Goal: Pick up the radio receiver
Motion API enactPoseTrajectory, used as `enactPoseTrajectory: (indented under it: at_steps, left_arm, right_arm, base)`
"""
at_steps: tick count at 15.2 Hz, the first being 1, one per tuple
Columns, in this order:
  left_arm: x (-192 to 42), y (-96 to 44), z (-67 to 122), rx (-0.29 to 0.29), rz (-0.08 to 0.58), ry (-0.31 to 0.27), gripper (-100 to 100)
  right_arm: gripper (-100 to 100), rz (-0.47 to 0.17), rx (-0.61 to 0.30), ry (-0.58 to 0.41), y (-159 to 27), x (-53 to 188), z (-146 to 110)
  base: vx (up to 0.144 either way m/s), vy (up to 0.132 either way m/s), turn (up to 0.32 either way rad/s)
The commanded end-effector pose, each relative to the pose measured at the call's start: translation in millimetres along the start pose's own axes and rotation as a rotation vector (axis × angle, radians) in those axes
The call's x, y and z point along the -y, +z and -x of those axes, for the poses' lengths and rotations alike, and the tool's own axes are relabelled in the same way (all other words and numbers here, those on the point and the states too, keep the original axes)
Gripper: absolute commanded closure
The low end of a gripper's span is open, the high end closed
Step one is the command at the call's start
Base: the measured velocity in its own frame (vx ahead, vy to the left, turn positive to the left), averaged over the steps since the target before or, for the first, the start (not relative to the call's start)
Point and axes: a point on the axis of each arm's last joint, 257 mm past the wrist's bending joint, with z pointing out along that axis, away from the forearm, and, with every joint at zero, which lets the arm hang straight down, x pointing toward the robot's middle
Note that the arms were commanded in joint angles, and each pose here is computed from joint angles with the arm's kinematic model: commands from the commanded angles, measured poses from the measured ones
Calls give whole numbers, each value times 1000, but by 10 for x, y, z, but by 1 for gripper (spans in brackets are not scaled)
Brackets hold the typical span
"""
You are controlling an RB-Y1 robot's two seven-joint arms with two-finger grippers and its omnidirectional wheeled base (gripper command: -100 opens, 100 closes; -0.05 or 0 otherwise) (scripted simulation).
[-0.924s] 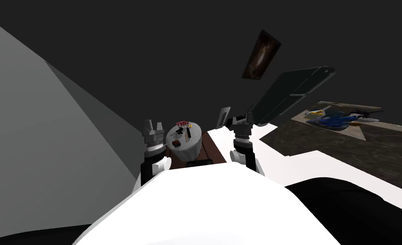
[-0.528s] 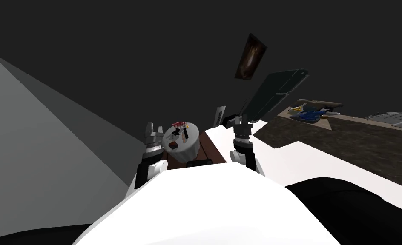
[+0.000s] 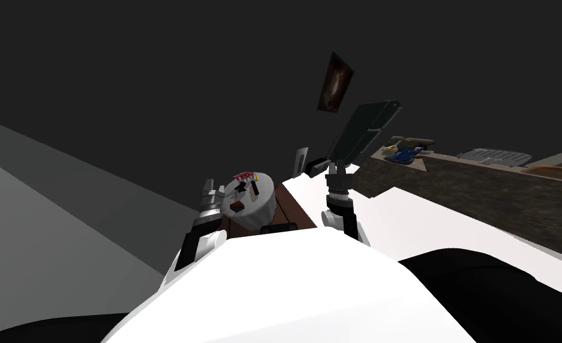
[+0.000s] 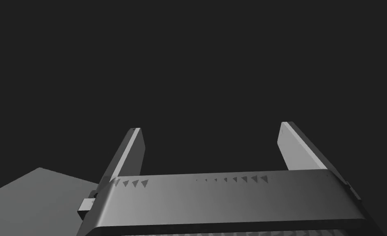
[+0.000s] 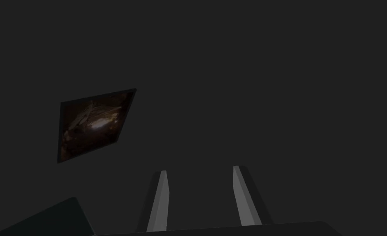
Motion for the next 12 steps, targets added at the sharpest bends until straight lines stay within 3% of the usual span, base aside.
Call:
enactPoseTrajectory:
  at_steps: [1,2,4,5,6,7,9,10,12]
  left_arm:
    - [-104,-1,34,3,34,2,-100]
    - [-276,-60,167,19,92,5,-100]
    - [-305,-63,164,17,103,5,-100]
    - [-476,-138,309,36,161,8,-100]
    - [-510,-144,304,34,175,7,-100]
    - [-656,-231,463,56,225,9,-100]
    - [-716,-245,455,53,249,8,-100]
    - [-868,-352,621,77,304,8,-100]
    - [-919,-368,614,75,325,7,-100]
  right_arm:
    - [0,0,0,0,0,0,0]
    - [0,0,0,0,0,0,0]
    - [0,0,0,0,0,0,0]
    - [0,0,0,0,0,0,0]
    - [0,0,0,0,0,0,0]
    - [0,0,0,0,0,0,0]
    - [0,0,0,0,0,0,0]
    - [0,0,0,0,0,0,0]
    - [0,0,0,0,0,0,0]
  base:
    - [-15,1,-48]
    - [-14,-5,-163]
    - [-13,-1,-121]
    - [-11,-5,-177]
    - [-12,-3,-196]
    - [-15,-8,-300]
    - [-15,-1,-125]
    - [-11,-4,-165]
    - [-11,-2,-141]
